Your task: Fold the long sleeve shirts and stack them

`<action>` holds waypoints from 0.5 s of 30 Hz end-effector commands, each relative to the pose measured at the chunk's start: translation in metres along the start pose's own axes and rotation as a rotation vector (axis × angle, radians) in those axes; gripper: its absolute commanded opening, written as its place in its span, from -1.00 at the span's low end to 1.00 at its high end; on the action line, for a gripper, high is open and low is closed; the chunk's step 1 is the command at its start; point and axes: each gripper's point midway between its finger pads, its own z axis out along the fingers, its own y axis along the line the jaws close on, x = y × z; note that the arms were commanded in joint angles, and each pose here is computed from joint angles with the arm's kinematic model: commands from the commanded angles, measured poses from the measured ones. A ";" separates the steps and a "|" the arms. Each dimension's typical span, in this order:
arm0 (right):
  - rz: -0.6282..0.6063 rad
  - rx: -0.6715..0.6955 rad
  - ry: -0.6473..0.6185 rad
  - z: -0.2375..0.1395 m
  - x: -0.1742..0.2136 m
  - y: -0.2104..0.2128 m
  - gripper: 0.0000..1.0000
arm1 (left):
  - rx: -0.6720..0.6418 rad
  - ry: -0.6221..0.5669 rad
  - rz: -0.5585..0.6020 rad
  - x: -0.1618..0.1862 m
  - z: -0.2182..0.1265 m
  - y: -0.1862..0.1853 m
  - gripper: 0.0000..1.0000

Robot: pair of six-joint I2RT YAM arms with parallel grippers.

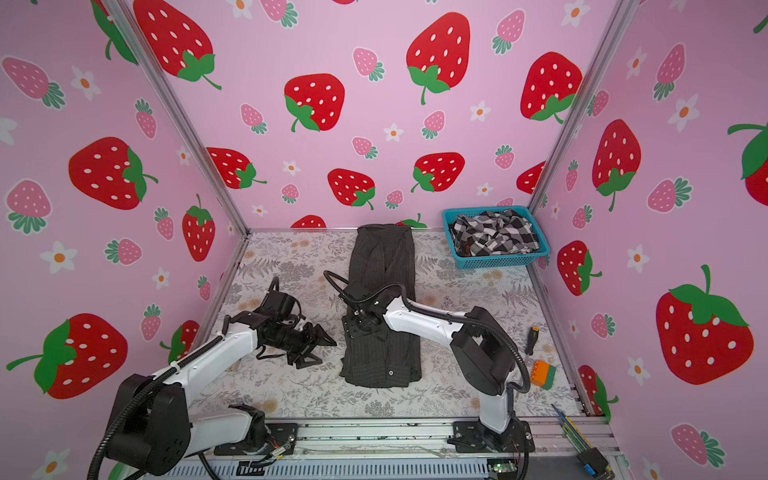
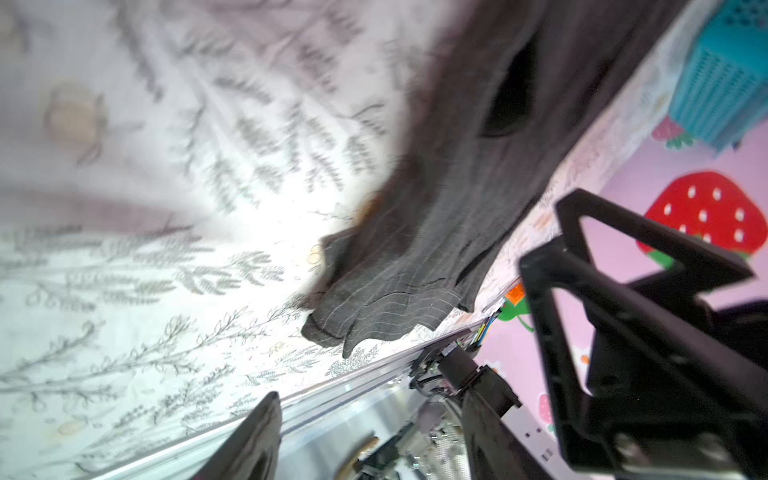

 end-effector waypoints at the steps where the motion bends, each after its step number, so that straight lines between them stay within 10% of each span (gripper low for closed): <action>1: -0.001 -0.023 -0.039 -0.029 -0.007 0.005 0.50 | -0.009 0.024 0.076 -0.009 0.007 -0.012 0.65; 15: 0.280 0.068 0.060 -0.058 0.088 -0.106 0.46 | -0.190 0.183 0.110 0.007 0.070 0.019 0.24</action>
